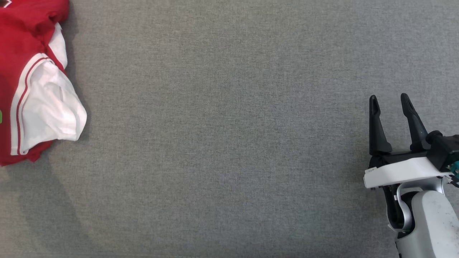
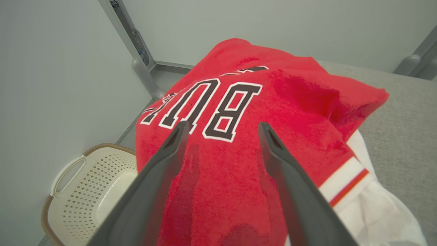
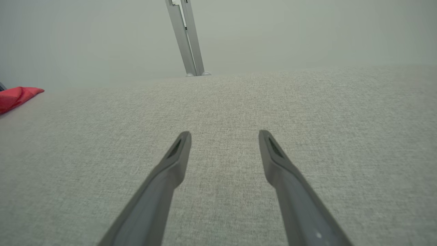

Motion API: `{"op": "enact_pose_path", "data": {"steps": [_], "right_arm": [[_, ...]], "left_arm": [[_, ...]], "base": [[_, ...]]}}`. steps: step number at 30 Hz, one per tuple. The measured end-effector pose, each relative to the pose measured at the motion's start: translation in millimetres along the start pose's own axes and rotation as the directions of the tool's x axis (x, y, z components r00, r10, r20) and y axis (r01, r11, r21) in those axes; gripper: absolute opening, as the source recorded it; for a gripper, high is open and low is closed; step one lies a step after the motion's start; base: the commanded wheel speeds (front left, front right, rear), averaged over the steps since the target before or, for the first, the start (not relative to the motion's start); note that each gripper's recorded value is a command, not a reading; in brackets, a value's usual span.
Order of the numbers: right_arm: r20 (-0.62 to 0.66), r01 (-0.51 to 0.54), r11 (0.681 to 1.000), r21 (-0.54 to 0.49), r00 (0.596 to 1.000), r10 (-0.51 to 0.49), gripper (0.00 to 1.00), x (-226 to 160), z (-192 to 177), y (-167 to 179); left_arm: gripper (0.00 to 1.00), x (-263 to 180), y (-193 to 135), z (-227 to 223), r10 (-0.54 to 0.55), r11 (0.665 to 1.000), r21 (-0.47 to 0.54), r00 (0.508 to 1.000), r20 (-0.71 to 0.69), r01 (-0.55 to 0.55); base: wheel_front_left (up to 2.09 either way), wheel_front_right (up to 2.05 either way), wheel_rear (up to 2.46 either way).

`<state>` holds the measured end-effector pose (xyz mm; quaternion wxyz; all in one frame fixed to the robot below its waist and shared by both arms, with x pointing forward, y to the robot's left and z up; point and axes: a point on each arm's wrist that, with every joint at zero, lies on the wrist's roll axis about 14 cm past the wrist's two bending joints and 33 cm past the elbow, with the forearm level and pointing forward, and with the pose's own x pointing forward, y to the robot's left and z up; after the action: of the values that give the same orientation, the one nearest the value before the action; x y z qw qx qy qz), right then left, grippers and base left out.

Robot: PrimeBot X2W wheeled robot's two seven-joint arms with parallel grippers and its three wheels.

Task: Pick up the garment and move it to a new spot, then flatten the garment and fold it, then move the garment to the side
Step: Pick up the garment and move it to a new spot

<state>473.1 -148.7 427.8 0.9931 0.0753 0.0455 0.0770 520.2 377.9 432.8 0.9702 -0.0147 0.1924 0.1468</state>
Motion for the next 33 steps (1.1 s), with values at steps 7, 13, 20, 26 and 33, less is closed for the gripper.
{"op": "enact_pose_path", "data": {"steps": [7,13,20,26,33], "right_arm": [[-0.009,0.031,1.0,-0.005,0.999,-0.031,1.0,-4,-4,-10],[-0.006,0.042,0.999,-0.008,0.999,-0.042,1.0,-6,-2,-14],[0.004,0.035,0.999,-0.006,0.999,-0.035,1.0,-5,1,-11],[0.015,0.026,1.0,-0.001,1.0,-0.026,1.0,-6,6,-6],[0.039,0.015,1.0,0.013,0.999,-0.015,1.0,-12,16,1]], "left_arm": [[1.0,3,-4,-59,-0.003,1.0,0.0,0.97,-0.241,0.003],[0.65,-4,-8,-86,-0.015,1.0,-0.007,0.929,-0.369,0.013],[0.0,-4,-9,-74,-0.026,1.0,0.007,0.949,-0.314,0.03],[0.0,-3,-4,-39,-0.023,0.999,0.035,0.987,-0.159,0.029],[0.0,-6,-10,35,-0.049,0.996,0.08,0.994,0.094,0.042]], "base": [[0.0,0.0,0.0],[0.0,0.0,0.0],[0.0,0.0,0.0],[0.0,0.0,0.0],[0.0,0.0,0.0]]}}
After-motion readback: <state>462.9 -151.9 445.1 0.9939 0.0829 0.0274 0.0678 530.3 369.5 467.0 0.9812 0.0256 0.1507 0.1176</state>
